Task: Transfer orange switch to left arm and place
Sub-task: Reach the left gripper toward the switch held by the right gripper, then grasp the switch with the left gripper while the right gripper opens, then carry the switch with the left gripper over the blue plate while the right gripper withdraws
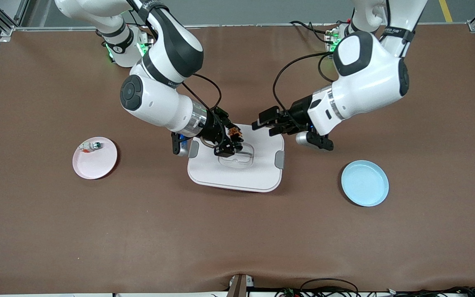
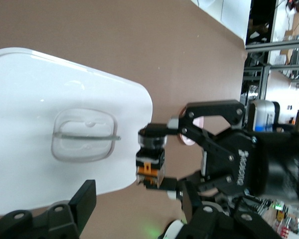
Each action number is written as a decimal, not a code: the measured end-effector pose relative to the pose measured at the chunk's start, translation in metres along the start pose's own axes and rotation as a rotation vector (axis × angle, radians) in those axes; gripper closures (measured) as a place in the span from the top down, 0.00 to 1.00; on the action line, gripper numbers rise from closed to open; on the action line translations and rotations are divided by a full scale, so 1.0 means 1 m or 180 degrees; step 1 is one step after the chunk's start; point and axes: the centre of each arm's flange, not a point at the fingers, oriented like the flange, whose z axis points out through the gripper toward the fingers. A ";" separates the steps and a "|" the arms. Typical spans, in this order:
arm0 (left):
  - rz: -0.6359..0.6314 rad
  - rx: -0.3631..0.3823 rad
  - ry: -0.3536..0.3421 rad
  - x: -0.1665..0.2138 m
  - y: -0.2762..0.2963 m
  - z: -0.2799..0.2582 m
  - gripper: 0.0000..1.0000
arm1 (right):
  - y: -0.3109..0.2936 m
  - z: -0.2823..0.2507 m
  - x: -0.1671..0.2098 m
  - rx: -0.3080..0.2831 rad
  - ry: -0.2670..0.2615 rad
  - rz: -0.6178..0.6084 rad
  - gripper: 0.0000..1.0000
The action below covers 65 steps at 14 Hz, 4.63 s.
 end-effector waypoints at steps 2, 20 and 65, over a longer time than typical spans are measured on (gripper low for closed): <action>-0.0048 -0.0032 0.0115 0.001 -0.003 0.018 0.79 | 0.000 0.000 0.000 0.0000 0.0000 0.0000 0.72; 0.0067 -0.0001 0.0167 -0.012 -0.002 0.063 0.68 | -0.002 -0.007 -0.018 0.0062 -0.0057 0.0057 0.72; 0.4122 0.2036 -0.1494 0.110 -0.351 -0.134 0.34 | 0.021 -0.199 0.266 -0.2807 0.0379 -0.3569 1.00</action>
